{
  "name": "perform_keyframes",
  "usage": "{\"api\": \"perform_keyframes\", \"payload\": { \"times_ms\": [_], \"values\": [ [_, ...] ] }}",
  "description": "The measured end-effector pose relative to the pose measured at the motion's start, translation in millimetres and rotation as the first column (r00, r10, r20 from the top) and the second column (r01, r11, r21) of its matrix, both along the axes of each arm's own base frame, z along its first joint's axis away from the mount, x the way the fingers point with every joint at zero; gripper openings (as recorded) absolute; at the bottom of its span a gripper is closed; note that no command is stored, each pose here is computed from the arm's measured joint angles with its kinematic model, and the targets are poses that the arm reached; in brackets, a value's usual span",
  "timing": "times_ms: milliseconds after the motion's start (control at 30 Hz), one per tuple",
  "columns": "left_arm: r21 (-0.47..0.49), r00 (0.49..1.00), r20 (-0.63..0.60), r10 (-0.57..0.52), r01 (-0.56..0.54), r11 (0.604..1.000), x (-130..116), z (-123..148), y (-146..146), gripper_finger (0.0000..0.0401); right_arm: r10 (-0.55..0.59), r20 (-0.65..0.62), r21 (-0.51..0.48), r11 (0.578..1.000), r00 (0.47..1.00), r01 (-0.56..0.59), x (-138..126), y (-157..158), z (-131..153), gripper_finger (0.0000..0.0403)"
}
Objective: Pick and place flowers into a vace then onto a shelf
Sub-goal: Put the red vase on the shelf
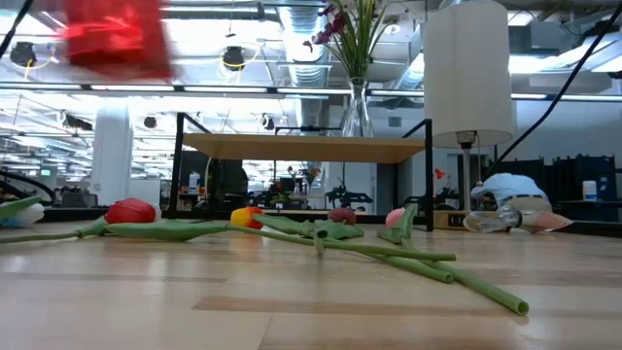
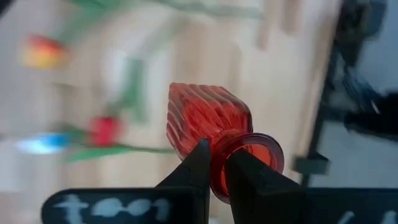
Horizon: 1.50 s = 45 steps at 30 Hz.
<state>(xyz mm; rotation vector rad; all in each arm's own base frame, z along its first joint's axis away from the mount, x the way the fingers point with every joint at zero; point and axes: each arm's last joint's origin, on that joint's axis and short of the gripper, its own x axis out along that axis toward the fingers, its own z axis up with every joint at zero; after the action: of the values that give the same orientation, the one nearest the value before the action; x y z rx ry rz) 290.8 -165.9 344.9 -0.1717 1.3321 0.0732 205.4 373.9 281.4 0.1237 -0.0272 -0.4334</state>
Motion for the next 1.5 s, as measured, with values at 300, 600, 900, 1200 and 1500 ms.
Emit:
{"api": "perform_keyframes", "payload": {
  "times_ms": [300, 600, 900, 1200, 1500],
  "values": [
    [0.102, 0.952, 0.205, 0.226, -0.250, 0.963, -41, 84, 157, 0.0011, -0.054, 0.006, 0.014, 0.998, 0.999, 0.054, 20, -12, 0, 0.0101],
    [0.152, 0.949, 0.158, 0.274, -0.297, 0.943, -46, 73, 284, 0.0012, -0.141, 0.025, 0.054, 0.989, 0.990, 0.140, 51, -33, 0, 0.0102],
    [0.075, 0.973, 0.076, 0.220, -0.225, 0.971, -41, 38, 353, 0.0012, -0.185, 0.050, 0.111, 0.978, 0.981, 0.179, 71, -49, 0, 0.0102],
    [0.032, 0.974, 0.125, 0.186, -0.192, 0.981, -38, 35, 360, 0.0013, -0.164, 0.050, 0.112, 0.981, 0.985, 0.158, 67, -44, 0, 0.0102],
    [0.031, 0.969, 0.142, 0.202, -0.208, 0.978, -33, 36, 357, 0.0027, -0.152, 0.056, 0.125, 0.982, 0.987, 0.144, 62, -41, -1, 0.0101]
  ]
}}
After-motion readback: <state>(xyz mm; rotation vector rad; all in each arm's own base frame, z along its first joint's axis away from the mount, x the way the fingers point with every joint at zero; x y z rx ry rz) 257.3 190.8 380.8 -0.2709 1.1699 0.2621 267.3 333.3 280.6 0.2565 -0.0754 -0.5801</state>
